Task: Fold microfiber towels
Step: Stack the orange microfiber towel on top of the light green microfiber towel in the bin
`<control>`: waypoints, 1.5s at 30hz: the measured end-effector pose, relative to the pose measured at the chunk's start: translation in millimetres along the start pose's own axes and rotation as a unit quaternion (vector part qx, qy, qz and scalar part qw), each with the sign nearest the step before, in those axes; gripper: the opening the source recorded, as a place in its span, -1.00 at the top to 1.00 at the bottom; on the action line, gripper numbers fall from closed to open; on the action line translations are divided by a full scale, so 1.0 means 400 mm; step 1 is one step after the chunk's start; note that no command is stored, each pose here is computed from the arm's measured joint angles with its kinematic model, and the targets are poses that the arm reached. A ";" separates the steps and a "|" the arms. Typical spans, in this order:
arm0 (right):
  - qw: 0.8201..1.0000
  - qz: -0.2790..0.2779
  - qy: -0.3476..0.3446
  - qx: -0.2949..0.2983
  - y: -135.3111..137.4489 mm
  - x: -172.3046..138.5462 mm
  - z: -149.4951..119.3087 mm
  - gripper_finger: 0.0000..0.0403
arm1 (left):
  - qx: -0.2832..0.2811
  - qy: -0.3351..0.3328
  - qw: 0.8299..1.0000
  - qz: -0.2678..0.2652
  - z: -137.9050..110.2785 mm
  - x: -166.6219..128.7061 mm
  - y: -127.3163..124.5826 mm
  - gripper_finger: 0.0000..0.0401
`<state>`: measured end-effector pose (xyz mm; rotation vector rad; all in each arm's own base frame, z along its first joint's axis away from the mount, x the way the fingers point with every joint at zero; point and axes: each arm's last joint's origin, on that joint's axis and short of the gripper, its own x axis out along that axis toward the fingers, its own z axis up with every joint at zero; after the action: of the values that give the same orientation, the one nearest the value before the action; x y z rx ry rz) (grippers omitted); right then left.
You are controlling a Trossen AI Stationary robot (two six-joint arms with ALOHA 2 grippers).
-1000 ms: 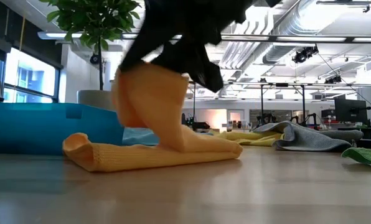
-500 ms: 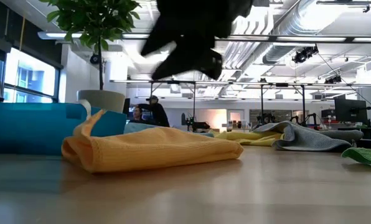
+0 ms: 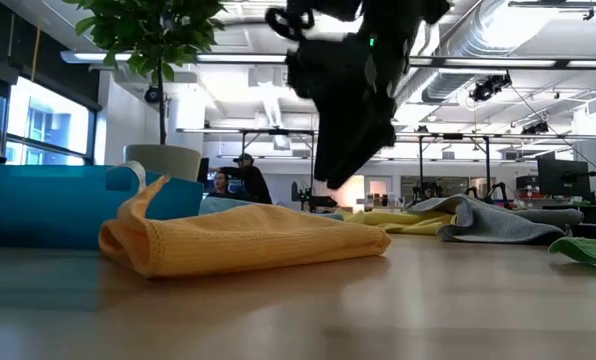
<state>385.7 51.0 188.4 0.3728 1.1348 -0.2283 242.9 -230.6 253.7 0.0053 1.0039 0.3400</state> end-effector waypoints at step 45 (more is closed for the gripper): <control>0.984 0.108 -0.133 -0.044 0.024 0.093 -0.160 0.98 | 0.019 0.050 0.997 0.051 0.132 0.114 0.133 0.55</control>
<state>350.9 86.0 132.3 0.3725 0.8314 -0.0351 294.1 -159.3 252.9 0.0743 1.1114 0.4175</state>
